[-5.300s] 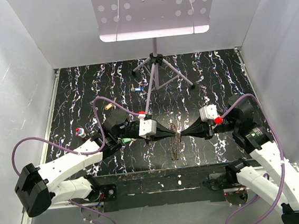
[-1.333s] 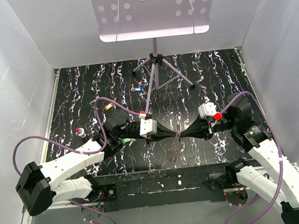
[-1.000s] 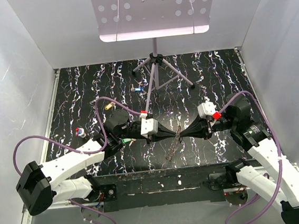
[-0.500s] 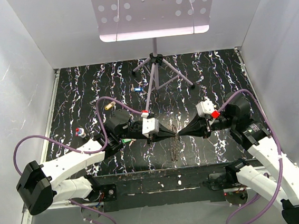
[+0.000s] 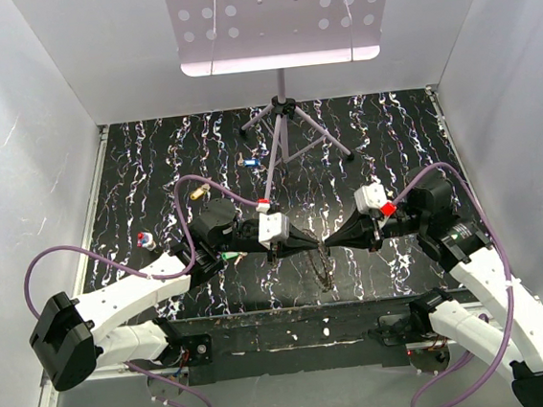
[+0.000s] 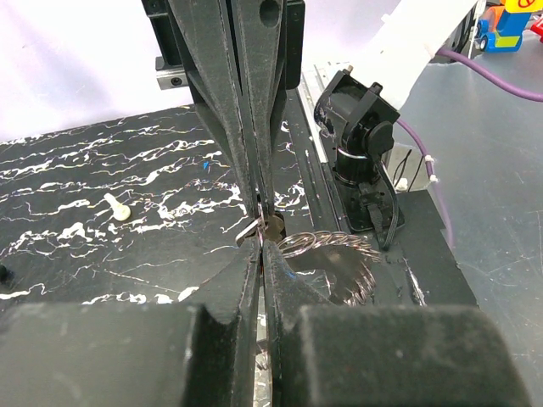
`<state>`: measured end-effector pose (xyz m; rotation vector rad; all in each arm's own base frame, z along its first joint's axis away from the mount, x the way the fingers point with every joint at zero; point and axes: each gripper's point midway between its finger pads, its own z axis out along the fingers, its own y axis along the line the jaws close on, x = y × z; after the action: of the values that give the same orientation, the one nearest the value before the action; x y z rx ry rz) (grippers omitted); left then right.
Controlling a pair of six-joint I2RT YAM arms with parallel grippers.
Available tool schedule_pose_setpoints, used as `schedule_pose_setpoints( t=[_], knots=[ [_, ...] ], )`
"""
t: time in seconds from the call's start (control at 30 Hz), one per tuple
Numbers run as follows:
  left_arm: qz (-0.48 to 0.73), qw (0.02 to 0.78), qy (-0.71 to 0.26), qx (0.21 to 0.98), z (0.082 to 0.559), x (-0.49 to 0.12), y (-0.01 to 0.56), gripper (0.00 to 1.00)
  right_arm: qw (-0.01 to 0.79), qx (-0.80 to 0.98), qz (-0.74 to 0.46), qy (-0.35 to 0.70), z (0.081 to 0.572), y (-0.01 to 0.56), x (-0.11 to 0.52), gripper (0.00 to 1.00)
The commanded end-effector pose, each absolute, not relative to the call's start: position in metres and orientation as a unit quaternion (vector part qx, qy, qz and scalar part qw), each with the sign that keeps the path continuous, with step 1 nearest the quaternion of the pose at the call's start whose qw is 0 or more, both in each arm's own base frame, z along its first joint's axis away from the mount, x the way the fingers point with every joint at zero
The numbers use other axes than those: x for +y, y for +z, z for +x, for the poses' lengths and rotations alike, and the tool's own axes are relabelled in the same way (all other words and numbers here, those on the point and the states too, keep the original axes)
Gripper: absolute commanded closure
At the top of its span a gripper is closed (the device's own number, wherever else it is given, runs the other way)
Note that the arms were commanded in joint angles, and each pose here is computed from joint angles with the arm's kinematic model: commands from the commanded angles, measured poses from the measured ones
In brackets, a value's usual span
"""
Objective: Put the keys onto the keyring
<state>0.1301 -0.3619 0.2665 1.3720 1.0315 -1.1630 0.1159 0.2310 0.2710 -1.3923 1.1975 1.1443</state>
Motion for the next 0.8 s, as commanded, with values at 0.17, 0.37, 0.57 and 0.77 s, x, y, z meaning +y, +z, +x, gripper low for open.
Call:
schedule_pose_setpoints(
  t=[0.17, 0.37, 0.57, 0.77],
  knots=[
    [0.565, 0.526, -0.486, 0.410, 0.126, -0.355, 0.280, 1.00, 0.508, 0.443, -0.589, 0.446, 0.114, 0.300, 0.230, 0.99],
    [0.554, 0.532, -0.493, 0.408, 0.126, -0.352, 0.286, 1.00, 0.501, 0.455, -0.586, 0.446, 0.115, 0.290, 0.227, 0.99],
    [0.530, 0.544, -0.509, 0.405, 0.126, -0.347, 0.292, 1.00, 0.509, 0.435, -0.589, 0.452, 0.112, 0.292, 0.228, 0.99],
    [0.491, 0.565, -0.533, 0.394, 0.126, -0.342, 0.305, 1.00, 0.512, 0.414, -0.589, 0.469, 0.104, 0.301, 0.229, 0.99]
  ],
)
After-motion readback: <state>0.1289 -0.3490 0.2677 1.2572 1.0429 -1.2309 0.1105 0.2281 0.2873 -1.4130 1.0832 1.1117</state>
